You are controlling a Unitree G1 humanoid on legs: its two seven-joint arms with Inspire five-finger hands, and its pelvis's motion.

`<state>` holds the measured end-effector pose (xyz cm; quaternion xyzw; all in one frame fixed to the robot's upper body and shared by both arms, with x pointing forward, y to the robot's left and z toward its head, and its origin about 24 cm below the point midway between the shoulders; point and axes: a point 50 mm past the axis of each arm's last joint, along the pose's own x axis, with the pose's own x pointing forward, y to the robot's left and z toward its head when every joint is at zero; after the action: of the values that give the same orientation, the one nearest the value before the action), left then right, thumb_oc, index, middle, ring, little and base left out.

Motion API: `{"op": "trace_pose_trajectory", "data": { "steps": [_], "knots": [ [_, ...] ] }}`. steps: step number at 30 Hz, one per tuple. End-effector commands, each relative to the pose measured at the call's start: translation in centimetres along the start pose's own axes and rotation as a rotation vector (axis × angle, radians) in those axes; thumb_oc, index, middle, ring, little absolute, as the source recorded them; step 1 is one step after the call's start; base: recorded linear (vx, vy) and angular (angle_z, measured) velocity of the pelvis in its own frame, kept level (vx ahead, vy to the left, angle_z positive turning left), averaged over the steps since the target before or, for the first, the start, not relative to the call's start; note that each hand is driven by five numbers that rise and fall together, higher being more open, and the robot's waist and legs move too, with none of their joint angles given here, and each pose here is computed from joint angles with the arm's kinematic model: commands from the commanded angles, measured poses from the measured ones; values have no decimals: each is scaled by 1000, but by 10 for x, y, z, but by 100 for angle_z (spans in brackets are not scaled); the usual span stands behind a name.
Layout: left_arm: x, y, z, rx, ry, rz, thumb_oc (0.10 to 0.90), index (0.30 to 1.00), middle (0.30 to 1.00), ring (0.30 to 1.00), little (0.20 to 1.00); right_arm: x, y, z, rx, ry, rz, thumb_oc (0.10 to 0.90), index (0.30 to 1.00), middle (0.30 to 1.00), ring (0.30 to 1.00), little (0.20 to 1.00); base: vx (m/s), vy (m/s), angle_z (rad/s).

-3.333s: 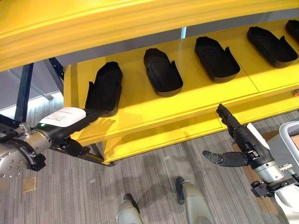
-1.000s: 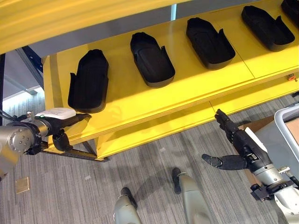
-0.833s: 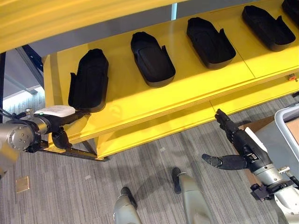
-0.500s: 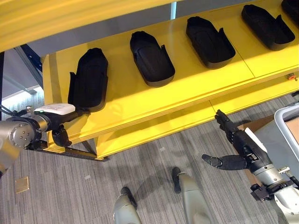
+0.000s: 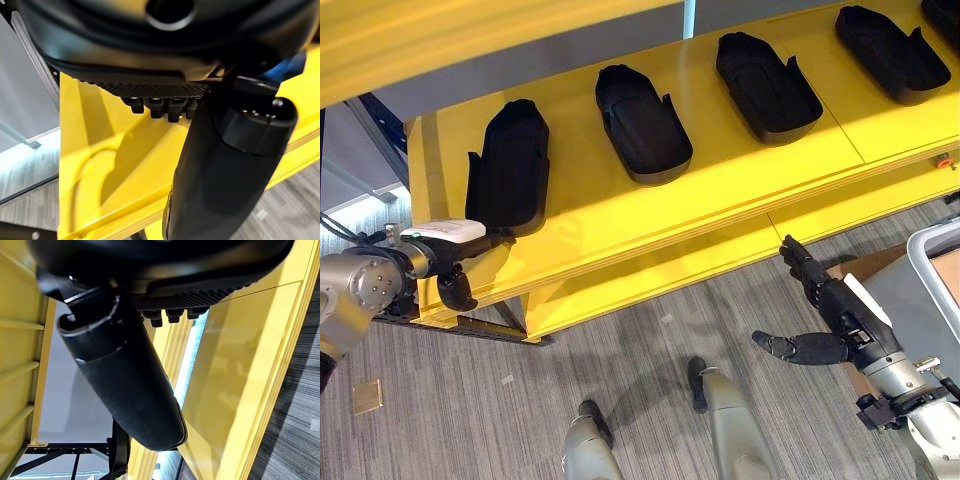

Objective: Move parts from the plastic box to the shelf.

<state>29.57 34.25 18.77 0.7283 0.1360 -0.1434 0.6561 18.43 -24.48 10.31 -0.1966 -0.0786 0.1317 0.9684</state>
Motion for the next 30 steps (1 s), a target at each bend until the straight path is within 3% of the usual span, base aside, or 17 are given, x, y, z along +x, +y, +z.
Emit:
{"op": "trace_pose_trajectory", "data": {
  "steps": [1, 30],
  "knots": [
    [-13, 52, -1, 20, 17, 226, 900, 1000, 1000, 1000, 1000, 6, -14, 38, -35, -225, -36, 900, 1000, 1000, 1000, 1000, 0, 0, 0],
    [-14, 61, 4, 16, -8, 270, 900, 1000, 1000, 1000, 1000, 5, -13, 37, -28, -222, -30, 900, 1000, 1000, 1000, 1000, 0, 0, 0]
  ]
}}
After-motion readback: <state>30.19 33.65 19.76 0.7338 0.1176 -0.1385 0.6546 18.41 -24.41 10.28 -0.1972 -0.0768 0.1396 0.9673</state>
